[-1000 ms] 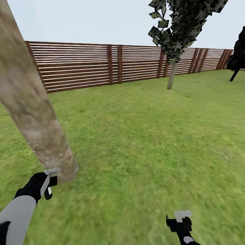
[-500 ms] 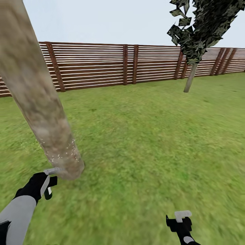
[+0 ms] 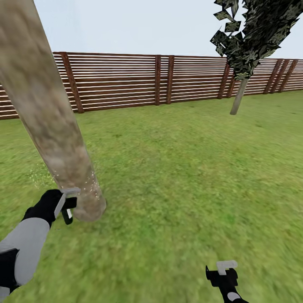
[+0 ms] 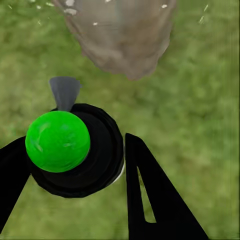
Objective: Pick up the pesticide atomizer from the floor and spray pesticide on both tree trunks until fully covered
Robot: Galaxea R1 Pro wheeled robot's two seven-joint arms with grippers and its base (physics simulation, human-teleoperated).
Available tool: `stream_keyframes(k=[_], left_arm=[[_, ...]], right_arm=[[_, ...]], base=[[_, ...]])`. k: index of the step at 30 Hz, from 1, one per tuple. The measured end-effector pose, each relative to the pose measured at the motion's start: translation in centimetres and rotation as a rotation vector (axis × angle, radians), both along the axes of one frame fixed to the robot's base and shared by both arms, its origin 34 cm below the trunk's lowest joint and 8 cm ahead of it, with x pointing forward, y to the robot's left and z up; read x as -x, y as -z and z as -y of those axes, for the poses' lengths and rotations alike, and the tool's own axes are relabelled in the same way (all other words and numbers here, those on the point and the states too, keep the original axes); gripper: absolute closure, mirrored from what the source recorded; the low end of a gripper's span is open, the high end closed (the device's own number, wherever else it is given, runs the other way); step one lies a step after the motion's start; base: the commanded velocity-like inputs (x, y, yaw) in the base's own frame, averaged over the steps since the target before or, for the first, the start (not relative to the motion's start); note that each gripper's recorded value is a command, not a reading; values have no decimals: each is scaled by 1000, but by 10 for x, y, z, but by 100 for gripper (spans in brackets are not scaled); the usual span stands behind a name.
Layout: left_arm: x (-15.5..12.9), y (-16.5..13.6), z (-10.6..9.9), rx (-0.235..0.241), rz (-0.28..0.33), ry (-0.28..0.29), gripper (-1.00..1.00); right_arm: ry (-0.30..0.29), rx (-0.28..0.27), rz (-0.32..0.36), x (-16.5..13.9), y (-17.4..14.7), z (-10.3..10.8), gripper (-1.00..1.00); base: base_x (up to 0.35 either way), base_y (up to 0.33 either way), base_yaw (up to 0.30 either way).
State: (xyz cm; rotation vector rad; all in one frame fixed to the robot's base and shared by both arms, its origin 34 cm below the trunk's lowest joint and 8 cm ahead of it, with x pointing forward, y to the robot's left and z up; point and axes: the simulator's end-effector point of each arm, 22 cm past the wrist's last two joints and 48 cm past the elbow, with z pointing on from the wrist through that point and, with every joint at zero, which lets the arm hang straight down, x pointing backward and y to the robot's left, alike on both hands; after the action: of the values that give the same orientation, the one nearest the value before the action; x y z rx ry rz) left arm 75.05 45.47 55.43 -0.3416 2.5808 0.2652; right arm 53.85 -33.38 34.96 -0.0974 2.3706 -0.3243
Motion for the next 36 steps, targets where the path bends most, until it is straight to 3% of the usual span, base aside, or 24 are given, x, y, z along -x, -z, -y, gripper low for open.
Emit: stream_keyframes(k=[1, 2, 4, 12, 18, 36], left_arm=[[-7, -11, 7, -15, -30, 36, 100], [-3, -13, -4, -40, -48, 34, 100], [3, -11, -13, -44, -57, 25, 100], [-1, -19, -19, -58, -34, 17, 100], [-13, -39, -24, -73, 11, 10, 100], [-17, -43, -19, -74, 28, 19, 100]], right_arm=[[0, 0, 1, 0, 0, 0, -100], [0, -1, 0, 0, 0, -1, -100], [0, -2, 0, 0, 0, -1, -100], [2, 3, 1, 0, -1, 2, -100], [2, 2, 2, -1, 0, 1, -100], [1, 1, 2, -1, -1, 1, -100]], base=[[0, 0, 217], [0, 0, 246], [17, 0, 220], [298, 0, 14], [35, -25, 155], [0, -267, 49]])
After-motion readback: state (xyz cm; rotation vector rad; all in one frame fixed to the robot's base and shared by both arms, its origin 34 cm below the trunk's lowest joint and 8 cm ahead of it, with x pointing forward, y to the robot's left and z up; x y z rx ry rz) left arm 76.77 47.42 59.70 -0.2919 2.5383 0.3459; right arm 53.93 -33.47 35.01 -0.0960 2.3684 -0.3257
